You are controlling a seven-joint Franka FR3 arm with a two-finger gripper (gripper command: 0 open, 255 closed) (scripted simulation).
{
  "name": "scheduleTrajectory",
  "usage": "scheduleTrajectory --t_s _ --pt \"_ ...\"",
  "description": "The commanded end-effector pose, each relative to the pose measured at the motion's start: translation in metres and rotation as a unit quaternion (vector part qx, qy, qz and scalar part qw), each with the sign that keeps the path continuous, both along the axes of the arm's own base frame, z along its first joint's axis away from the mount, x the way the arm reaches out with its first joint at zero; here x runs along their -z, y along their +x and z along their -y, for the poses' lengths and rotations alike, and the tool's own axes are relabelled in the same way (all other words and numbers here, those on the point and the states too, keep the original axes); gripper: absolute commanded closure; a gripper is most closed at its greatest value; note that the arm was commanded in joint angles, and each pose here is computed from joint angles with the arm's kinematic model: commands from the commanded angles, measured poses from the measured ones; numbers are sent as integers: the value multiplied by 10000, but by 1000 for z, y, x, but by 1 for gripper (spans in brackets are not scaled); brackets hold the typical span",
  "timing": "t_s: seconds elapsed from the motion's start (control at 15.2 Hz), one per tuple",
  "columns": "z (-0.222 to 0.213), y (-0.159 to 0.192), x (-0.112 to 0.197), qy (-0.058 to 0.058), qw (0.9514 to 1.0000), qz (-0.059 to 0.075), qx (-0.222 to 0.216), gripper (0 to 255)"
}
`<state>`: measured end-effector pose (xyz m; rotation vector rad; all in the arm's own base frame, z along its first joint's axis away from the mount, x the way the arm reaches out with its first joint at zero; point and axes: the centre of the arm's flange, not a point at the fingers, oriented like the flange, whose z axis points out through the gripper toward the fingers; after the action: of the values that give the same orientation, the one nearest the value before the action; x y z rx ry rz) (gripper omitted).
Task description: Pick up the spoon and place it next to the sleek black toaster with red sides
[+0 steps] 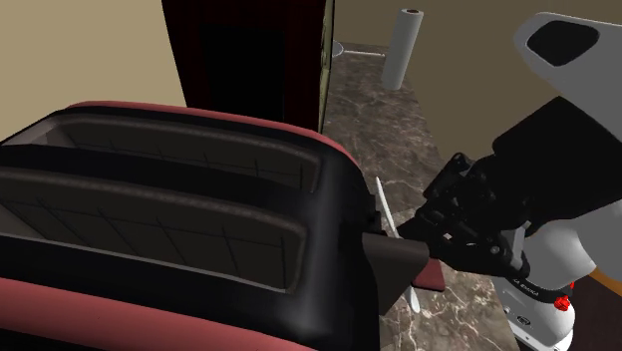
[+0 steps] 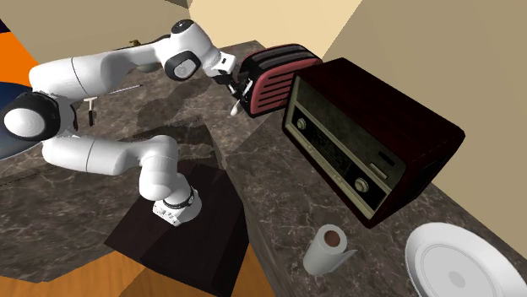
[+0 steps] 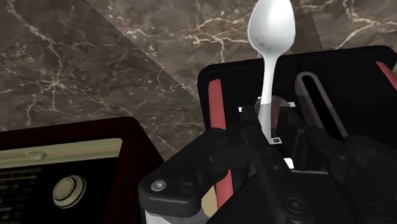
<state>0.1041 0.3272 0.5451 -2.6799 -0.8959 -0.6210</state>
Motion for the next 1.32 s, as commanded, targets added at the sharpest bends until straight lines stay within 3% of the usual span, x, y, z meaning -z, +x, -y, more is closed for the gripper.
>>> scheduleTrajectory --t_s 0.0,0.33,0.4,0.53,0.66,0.99,1.25 --pt "-3 30 76 -682 9912 -1121 166 255" --pt "-3 30 76 -682 9912 -1121 166 255" --pt "-7 42 69 -660 9912 -1139 152 0" --pt "-5 20 82 -681 9913 -1108 178 0" --pt "-6 21 85 -680 9913 -1115 178 0" --pt "9 24 28 -682 9912 -1121 166 0" --pt "9 24 28 -682 9912 -1121 166 0"
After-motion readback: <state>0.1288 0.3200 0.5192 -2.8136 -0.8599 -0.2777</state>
